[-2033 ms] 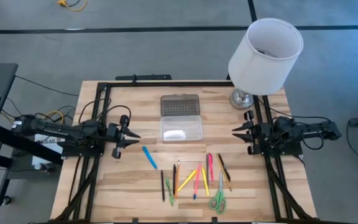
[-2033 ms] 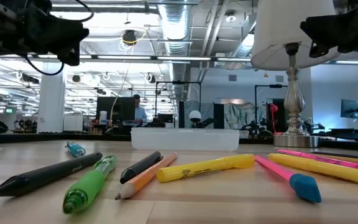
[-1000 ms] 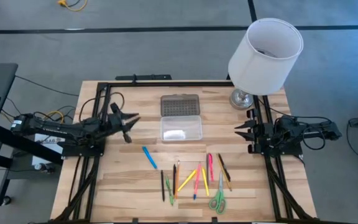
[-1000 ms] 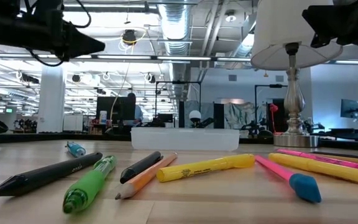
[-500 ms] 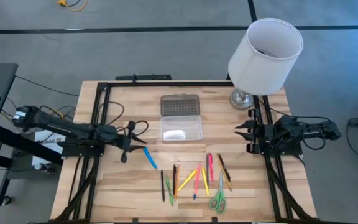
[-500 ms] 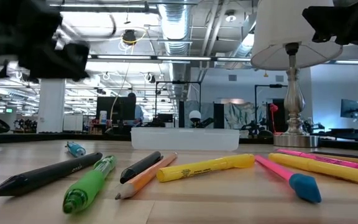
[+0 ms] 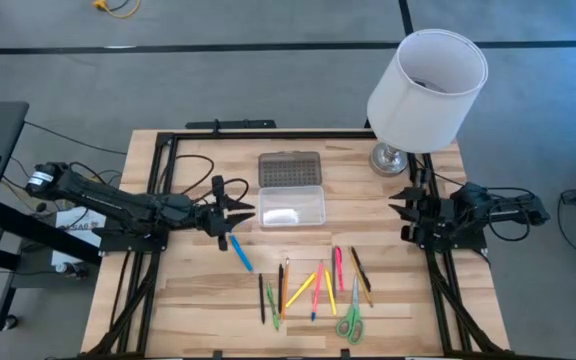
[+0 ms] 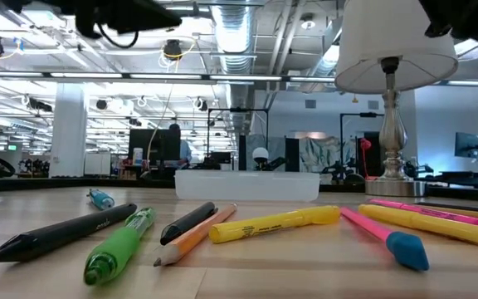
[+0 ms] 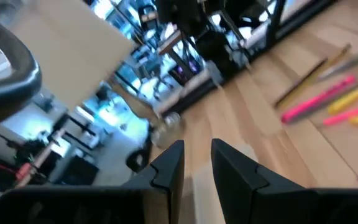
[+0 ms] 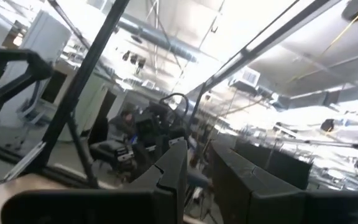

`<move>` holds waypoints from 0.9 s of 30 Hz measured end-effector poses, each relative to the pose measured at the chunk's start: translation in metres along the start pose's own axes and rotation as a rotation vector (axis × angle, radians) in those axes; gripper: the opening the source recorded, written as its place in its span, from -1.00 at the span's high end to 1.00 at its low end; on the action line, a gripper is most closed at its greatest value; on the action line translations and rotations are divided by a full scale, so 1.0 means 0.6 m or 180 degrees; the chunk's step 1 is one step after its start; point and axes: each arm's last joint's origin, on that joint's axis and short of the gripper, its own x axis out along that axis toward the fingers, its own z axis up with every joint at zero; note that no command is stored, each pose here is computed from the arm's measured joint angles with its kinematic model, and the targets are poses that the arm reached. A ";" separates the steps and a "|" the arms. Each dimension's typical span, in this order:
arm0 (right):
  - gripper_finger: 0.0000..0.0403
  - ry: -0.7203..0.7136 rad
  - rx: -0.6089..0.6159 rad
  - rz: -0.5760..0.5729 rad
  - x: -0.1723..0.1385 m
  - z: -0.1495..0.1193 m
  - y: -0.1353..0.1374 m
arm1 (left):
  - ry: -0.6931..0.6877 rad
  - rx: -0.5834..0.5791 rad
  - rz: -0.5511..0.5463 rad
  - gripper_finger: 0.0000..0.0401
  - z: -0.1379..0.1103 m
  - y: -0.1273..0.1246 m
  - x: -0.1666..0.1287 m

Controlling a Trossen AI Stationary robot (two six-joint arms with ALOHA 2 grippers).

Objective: Pick & place school supplies into a supply box
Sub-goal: Put the blue pen into the gray supply box

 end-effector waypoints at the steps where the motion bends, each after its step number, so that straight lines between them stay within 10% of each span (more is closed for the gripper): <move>1: 0.67 -0.0042 0.0000 -0.0024 0.002 0.008 -0.004 | -0.0043 0.0033 0.0008 0.62 0.007 0.004 0.000; 19: 0.67 0.0391 -0.0167 0.0229 0.160 0.099 -0.055 | -0.0007 0.0034 0.0127 0.62 0.024 0.014 -0.002; 27: 0.67 0.1631 -0.0050 0.0580 0.246 0.074 -0.044 | 0.0075 0.0304 -0.0489 0.62 0.022 -0.025 -0.015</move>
